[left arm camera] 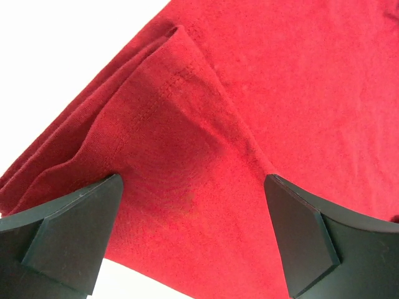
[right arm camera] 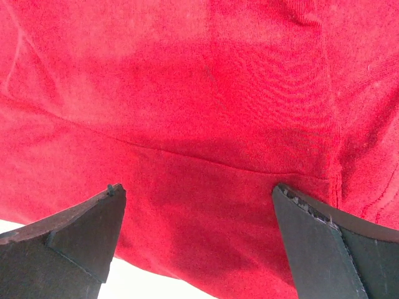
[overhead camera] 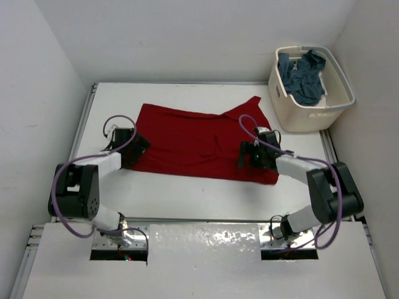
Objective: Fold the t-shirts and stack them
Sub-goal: Fold the flattened tshirt in 1/3 of the way
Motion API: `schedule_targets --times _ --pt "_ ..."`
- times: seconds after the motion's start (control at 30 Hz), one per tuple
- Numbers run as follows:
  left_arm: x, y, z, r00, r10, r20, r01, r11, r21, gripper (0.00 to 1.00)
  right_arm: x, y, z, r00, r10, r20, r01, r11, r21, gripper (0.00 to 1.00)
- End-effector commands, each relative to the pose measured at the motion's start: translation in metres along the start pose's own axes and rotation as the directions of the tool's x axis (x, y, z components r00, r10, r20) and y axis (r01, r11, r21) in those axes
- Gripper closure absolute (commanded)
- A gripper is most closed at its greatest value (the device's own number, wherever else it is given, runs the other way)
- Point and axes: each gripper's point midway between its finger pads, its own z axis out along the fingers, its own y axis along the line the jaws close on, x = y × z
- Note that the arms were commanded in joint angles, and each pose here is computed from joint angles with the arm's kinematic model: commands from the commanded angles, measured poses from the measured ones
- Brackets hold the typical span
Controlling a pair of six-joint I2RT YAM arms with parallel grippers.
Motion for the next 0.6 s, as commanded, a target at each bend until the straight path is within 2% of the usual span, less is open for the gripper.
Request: schedule_targets --times 0.0,0.07,0.23,0.33,0.4,0.47,0.53,0.57 --pt "0.086 0.097 -0.032 0.964 -0.03 -0.264 -0.056 0.948 -0.312 0.0 0.056 -0.008 -0.021 0.993 0.041 -0.108 -0.039 0.999 0.02 0.01" --pt "0.087 0.108 -0.048 0.969 -0.021 -0.248 -0.067 0.938 -0.341 0.0 0.076 -0.011 -0.031 0.99 0.037 -0.137 -0.033 0.999 0.028 0.01" --pt "0.091 0.109 -0.082 0.968 -0.045 -0.249 -0.041 0.944 -0.328 0.0 0.086 -0.008 -0.057 0.99 0.024 -0.137 -0.023 1.0 0.006 0.01" --pt "0.073 0.09 -0.097 0.981 -0.04 -0.189 -0.011 0.964 -0.265 0.0 0.057 -0.003 -0.066 0.997 -0.017 -0.078 0.017 1.0 0.005 0.01" --pt "0.039 0.066 -0.103 0.996 -0.017 -0.088 -0.002 0.977 -0.215 0.0 0.014 0.007 -0.071 0.999 -0.047 0.016 0.047 0.999 0.001 0.01" --pt "0.001 0.033 -0.11 1.0 0.005 0.017 -0.002 0.989 -0.145 0.0 -0.023 0.0 -0.072 0.994 -0.044 0.098 0.036 0.996 0.083 0.01" --pt "-0.022 0.02 -0.107 0.997 0.044 0.064 -0.033 0.986 -0.163 0.0 -0.053 0.0 -0.07 0.986 -0.056 0.16 0.038 0.993 0.114 0.01" --pt "-0.044 -0.003 -0.112 0.993 0.048 0.11 -0.034 0.992 -0.124 0.0 -0.074 0.007 -0.066 0.982 -0.055 0.18 0.036 0.993 0.11 0.01"
